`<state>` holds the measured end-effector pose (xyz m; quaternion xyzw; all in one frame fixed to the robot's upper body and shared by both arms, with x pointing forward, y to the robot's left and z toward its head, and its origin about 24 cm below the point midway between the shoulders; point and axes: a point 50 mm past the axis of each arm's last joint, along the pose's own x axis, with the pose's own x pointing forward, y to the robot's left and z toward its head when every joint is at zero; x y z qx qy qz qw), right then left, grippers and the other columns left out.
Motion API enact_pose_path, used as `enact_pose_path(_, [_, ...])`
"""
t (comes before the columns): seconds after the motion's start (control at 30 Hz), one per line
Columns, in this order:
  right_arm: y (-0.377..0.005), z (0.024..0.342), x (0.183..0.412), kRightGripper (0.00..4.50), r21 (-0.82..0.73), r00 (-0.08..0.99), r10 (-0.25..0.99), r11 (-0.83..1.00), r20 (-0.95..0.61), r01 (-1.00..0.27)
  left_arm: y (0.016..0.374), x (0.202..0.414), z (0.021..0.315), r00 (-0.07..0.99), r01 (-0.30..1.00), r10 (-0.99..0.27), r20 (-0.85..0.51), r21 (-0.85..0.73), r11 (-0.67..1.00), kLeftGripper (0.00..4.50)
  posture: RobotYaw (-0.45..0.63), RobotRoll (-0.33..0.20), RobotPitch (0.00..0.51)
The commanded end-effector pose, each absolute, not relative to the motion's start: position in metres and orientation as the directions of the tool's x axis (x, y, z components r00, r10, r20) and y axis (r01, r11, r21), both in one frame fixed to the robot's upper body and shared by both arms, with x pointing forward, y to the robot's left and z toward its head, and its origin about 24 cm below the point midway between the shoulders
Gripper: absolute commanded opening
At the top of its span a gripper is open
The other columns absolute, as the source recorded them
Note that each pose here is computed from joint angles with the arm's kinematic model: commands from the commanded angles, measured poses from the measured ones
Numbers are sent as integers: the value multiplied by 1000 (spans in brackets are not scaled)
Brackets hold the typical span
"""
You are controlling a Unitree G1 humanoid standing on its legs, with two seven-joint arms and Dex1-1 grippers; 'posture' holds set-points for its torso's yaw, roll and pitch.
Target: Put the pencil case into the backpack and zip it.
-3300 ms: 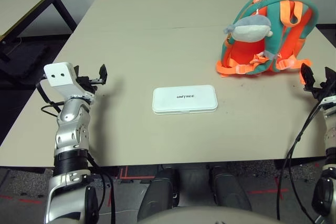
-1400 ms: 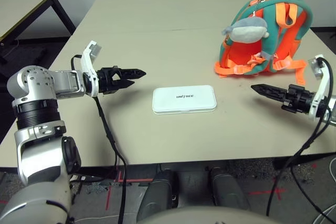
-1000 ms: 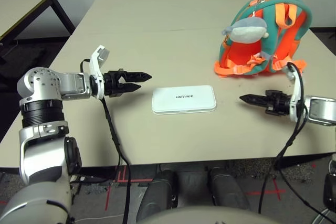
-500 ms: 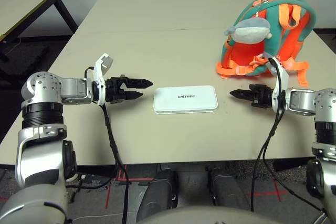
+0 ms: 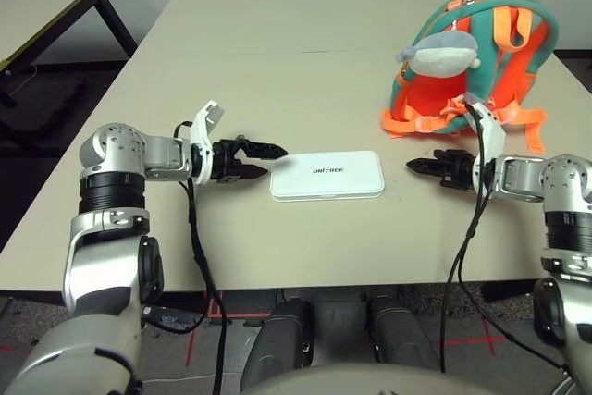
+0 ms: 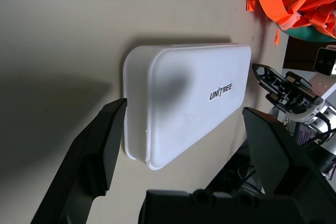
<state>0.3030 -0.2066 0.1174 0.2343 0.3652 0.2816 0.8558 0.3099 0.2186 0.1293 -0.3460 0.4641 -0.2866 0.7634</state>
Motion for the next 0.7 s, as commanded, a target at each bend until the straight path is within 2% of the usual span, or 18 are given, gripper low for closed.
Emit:
enact_pose_path(0.03, [-201,117,301,37,617,560,670,718,-488,-322,220,308,122,381,87,-752,-537,-789,608,4500,-94,0,108])
enact_pose_path(0.7, [-182,103,296,37,640,522,700,693,-488,-331,203,308,97,324,59,-767,-554,-797,601,4500,-94,0,116])
